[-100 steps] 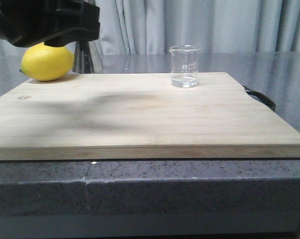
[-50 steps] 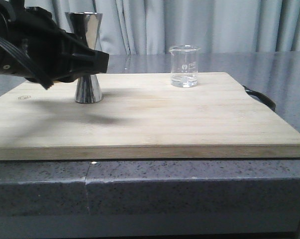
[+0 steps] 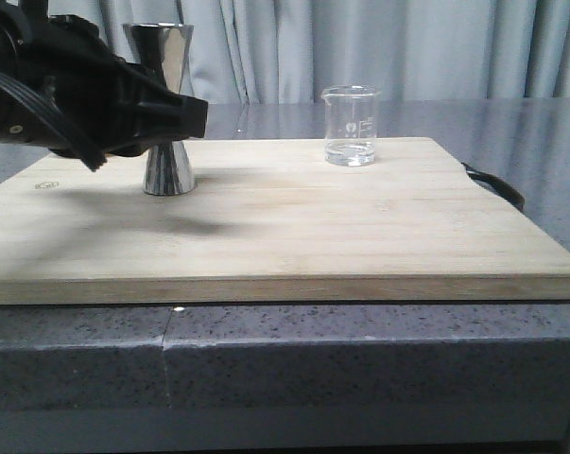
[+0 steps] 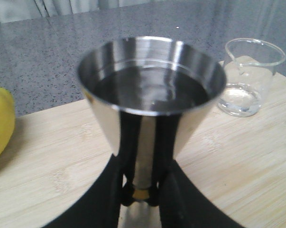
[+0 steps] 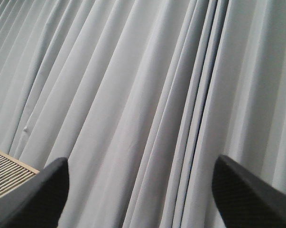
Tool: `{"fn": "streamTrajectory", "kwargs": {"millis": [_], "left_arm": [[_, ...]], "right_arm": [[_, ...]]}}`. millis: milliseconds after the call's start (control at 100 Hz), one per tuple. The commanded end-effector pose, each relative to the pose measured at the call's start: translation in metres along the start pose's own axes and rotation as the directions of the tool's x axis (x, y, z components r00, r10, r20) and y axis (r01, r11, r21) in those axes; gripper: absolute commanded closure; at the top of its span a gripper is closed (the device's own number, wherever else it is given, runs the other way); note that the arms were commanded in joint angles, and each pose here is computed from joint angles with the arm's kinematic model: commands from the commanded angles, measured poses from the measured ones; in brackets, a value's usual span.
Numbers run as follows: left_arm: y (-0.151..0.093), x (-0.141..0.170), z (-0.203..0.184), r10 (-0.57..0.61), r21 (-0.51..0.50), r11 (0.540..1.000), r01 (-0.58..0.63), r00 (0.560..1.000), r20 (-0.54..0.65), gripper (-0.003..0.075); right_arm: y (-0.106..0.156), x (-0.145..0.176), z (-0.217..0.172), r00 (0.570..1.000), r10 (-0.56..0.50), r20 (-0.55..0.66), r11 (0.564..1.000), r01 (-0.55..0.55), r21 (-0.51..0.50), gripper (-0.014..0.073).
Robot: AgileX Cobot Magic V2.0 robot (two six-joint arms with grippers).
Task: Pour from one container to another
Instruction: 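Lower the filled jigger onto the board with the left gripper and release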
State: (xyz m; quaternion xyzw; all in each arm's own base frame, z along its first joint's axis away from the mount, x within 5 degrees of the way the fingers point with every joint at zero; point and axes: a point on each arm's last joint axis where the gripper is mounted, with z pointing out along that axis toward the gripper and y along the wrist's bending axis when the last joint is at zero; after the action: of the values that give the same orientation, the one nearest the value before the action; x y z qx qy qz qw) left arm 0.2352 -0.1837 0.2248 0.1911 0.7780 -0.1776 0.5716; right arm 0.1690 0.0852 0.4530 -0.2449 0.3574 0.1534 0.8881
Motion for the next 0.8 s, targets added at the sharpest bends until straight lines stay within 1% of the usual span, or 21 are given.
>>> {"fn": "streamTrajectory", "kwargs": {"millis": [0, 220, 290, 360, 480, 550, 620, 790], "left_arm": [[0.0014, -0.0217, -0.0044, -0.018, -0.013, 1.000, 0.020, 0.991, 0.131, 0.0739], [0.0007, -0.0184, -0.0040, -0.018, -0.006, 1.000, 0.019, 0.995, 0.095, 0.0737], [0.0006, -0.0179, -0.0040, -0.018, -0.004, 1.000, 0.019, 0.996, 0.088, 0.0718], [0.0006, -0.0179, -0.0040, -0.018, -0.004, 1.000, 0.019, 0.996, 0.088, 0.0663], [0.0005, -0.0176, -0.0040, -0.018, -0.004, 1.000, 0.019, 0.996, 0.086, 0.0519], [0.0005, -0.0176, -0.0040, -0.018, -0.004, 1.000, 0.019, 0.996, 0.086, 0.0449], [0.0005, -0.0175, -0.0040, -0.018, -0.004, 1.000, 0.019, 0.996, 0.084, 0.0400], [0.0000, -0.0151, -0.0038, -0.018, 0.002, 1.000, 0.018, 0.998, 0.058, 0.0336]], "right_arm": [[-0.0044, -0.0199, 0.0018, 0.996, -0.011, 0.089, 1.000, 0.009, 0.017, 0.0039], [-0.0044, -0.0199, 0.0018, 0.996, -0.011, 0.089, 1.000, 0.009, 0.017, 0.0039], [-0.0044, -0.0199, 0.0018, 0.996, -0.011, 0.089, 1.000, 0.009, 0.017, 0.0039], [-0.0044, -0.0199, 0.0018, 0.996, -0.011, 0.089, 1.000, 0.009, 0.017, 0.0039], [-0.0044, -0.0199, 0.0018, 0.996, -0.011, 0.089, 1.000, 0.009, 0.017, 0.0039], [-0.0044, -0.0199, 0.0018, 0.996, -0.011, 0.089, 1.000, 0.009, 0.017, 0.0039], [-0.0044, -0.0199, 0.0018, 0.996, -0.011, 0.089, 1.000, 0.009, 0.017, 0.0039], [-0.0044, -0.0199, 0.0018, 0.996, -0.011, 0.089, 1.000, 0.009, 0.017, 0.0039]]}}
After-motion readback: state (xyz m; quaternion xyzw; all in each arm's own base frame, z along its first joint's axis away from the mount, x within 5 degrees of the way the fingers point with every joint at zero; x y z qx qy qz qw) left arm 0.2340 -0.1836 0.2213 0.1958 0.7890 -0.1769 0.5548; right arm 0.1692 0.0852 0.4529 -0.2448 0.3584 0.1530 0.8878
